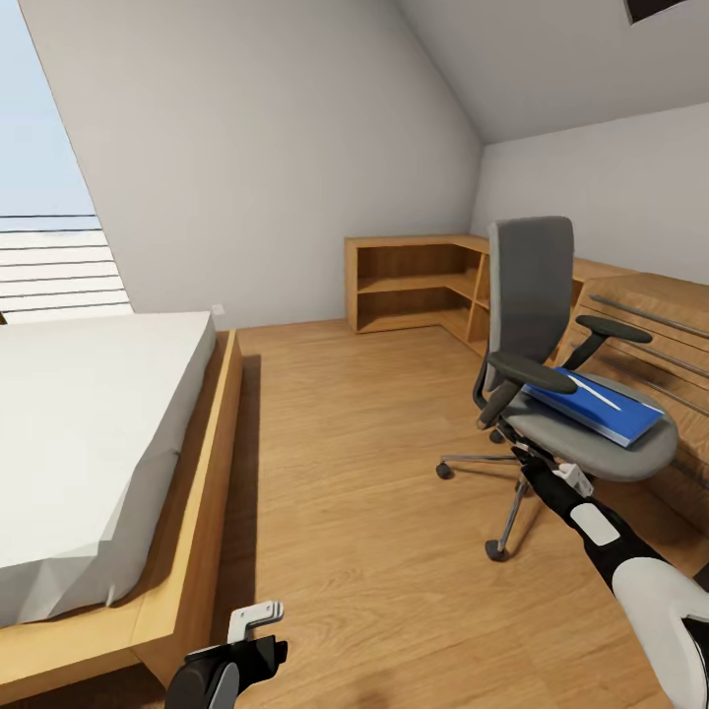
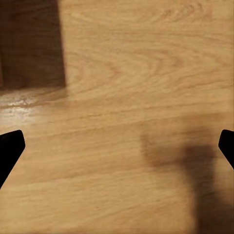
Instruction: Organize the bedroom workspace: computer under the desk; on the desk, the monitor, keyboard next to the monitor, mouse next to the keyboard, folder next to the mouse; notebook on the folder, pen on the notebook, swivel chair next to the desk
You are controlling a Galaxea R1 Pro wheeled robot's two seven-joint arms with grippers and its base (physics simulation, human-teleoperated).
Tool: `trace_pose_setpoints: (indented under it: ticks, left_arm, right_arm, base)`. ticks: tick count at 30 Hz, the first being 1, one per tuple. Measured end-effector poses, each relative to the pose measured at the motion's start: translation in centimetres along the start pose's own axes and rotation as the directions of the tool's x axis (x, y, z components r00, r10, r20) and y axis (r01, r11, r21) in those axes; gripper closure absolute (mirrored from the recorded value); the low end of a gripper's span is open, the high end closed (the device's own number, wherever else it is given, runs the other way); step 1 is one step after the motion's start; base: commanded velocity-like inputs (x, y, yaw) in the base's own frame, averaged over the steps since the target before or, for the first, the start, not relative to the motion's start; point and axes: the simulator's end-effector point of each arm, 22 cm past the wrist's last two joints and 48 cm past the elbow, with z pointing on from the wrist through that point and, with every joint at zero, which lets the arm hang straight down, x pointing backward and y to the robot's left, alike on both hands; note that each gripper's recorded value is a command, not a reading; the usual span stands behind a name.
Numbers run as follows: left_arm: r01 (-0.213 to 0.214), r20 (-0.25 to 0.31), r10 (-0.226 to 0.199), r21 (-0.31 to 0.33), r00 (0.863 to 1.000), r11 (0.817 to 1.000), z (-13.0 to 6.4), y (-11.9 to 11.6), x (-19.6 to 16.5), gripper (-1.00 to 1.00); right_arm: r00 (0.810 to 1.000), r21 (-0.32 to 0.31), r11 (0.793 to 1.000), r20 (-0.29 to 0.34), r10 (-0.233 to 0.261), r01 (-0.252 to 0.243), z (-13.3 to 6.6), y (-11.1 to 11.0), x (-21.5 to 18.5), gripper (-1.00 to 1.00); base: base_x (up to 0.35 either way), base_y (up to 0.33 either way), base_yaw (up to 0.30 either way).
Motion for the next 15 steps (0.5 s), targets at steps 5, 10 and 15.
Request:
trace_pose_setpoints:
  ticks: [5, 10, 15]
  left_arm:
    - [0.0, 0.0, 0.0, 0.0, 1.0, 1.0, 0.0, 0.01, 0.0, -1.0]
    - [0.0, 0.0, 0.0, 0.0, 1.0, 1.0, 0.0, 0.01, 0.04, -1.0]
    - [0.0, -0.001, 0.0, 0.001, 1.0, 1.0, 0.0, -0.01, 0.05, -1.0]
  right_arm:
    - [1.0, -0.001, 1.0, 0.001, -0.003, 0.003, 0.01, 0.09, -0.05, -1.0]
    - [1.0, -0.002, 1.0, 0.001, -0.004, 0.004, 0.02, 0.12, -0.07, -1.0]
    - [1.0, -0.001, 1.0, 0.0, -0.002, 0.002, 0.01, 0.07, -0.01, -1.0]
  base:
    - [0.0, 0.0, 0.002]
    - [0.0, 0.0, 0.0]
    - [0.0, 0.0, 0.0]
